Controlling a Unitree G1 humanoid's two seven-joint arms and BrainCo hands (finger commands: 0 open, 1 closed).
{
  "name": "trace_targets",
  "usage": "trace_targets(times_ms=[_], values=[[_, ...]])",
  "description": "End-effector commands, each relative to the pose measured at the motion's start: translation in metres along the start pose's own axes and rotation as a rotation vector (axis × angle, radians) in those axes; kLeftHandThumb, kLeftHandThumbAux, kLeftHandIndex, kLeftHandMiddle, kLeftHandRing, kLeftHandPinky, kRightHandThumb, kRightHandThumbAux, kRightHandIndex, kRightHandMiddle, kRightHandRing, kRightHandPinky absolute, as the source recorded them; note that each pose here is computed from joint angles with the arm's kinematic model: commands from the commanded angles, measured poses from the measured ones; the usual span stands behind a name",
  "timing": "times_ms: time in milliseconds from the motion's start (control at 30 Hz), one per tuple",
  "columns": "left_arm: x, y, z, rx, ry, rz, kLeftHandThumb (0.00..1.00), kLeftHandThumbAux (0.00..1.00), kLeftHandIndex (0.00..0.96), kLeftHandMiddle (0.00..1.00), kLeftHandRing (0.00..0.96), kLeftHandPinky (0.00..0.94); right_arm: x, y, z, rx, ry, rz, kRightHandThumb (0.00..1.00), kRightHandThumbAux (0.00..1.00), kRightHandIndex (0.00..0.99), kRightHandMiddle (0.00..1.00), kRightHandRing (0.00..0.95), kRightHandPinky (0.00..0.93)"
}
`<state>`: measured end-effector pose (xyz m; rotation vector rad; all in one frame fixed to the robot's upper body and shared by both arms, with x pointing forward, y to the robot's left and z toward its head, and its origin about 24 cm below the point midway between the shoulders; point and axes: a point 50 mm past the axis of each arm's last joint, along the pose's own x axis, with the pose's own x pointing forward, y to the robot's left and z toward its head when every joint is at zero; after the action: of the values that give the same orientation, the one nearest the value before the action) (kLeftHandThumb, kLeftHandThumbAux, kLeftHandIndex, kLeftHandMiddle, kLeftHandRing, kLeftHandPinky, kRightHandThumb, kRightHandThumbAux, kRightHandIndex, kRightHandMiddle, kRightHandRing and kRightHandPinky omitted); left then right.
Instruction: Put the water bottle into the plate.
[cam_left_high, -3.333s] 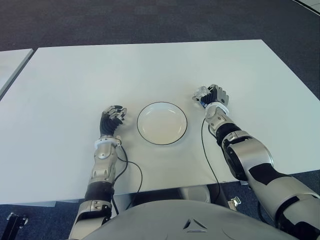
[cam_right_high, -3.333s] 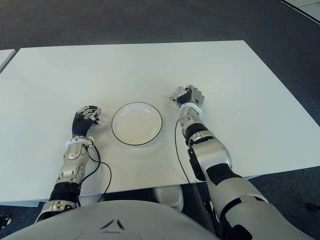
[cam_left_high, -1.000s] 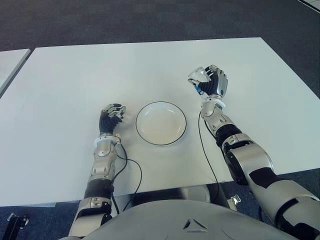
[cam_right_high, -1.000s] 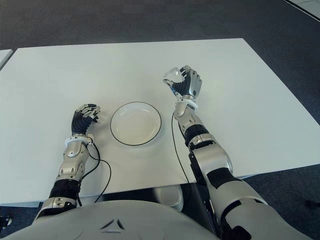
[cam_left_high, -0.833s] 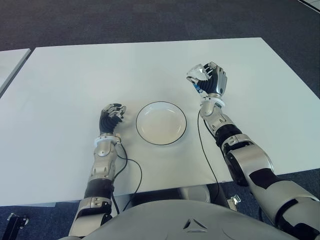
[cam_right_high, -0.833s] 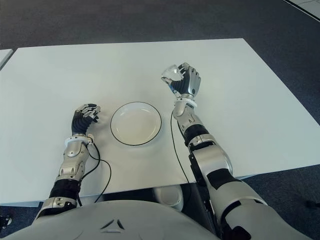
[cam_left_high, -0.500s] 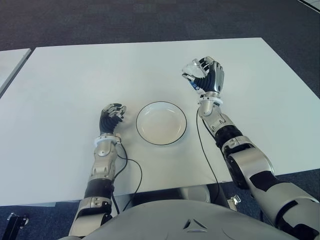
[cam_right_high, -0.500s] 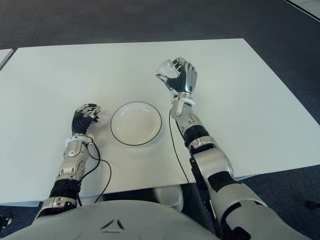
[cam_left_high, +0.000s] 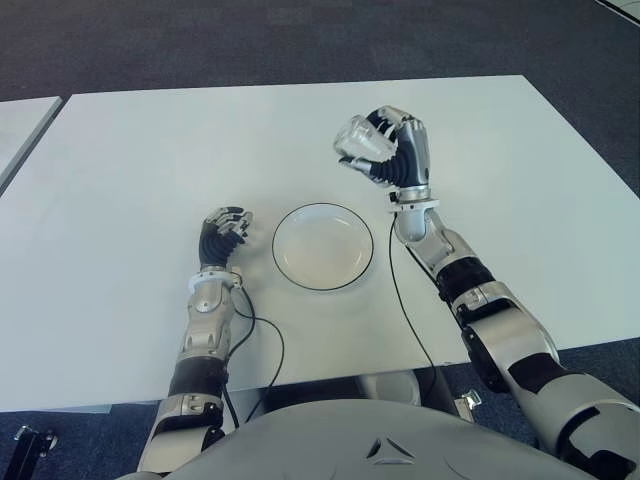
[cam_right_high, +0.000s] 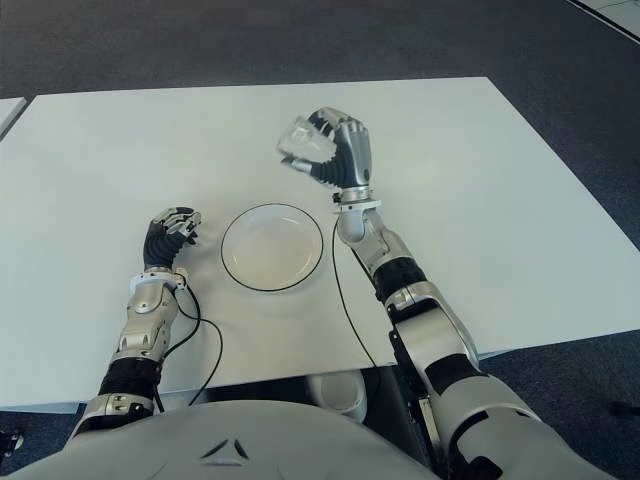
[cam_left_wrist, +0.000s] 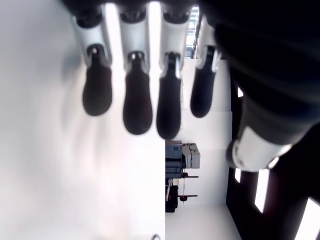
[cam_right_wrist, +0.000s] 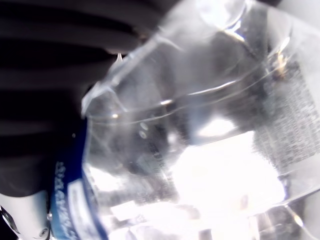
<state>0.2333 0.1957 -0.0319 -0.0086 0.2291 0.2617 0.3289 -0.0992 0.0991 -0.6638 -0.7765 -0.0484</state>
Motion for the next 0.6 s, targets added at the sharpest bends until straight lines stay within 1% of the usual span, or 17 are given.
trace_targets(times_ms=[33,133,200,267,433,600], values=[[-0.013,0.003,-0.032,0.002,0.169,0.020,0.837,0.674,0.412,0.533,0.663,0.655,-0.006,0.008,0.016,0.064,-0.092,0.076,0.705,0.723,0.438,0.888,0.879,0.857],[-0.013,0.003,-0.032,0.005,0.170,0.021,0.837,0.674,0.412,0.533,0.664,0.655,-0.007,0.010,0.019,0.082,-0.114,0.115,0.705,0.723,0.438,0.886,0.878,0.857],[-0.013,0.002,-0.032,0.004,0.171,0.023,0.837,0.674,0.412,0.531,0.663,0.654,-0.009,0.014,0.022,0.101,-0.152,0.191,0.706,0.722,0.438,0.884,0.877,0.858],[-0.013,0.002,-0.032,0.002,0.172,0.024,0.837,0.674,0.413,0.530,0.663,0.654,-0.010,0.016,0.024,0.110,-0.169,0.232,0.707,0.722,0.438,0.882,0.877,0.859],[-0.014,0.002,-0.032,-0.010,0.168,0.026,0.837,0.673,0.415,0.531,0.666,0.663,-0.019,0.026,0.028,0.124,-0.220,0.389,0.709,0.721,0.439,0.876,0.872,0.858],[-0.014,0.002,-0.032,-0.016,0.166,0.025,0.837,0.673,0.416,0.531,0.666,0.661,-0.027,0.035,0.031,0.145,-0.235,0.476,0.711,0.720,0.439,0.872,0.868,0.856]])
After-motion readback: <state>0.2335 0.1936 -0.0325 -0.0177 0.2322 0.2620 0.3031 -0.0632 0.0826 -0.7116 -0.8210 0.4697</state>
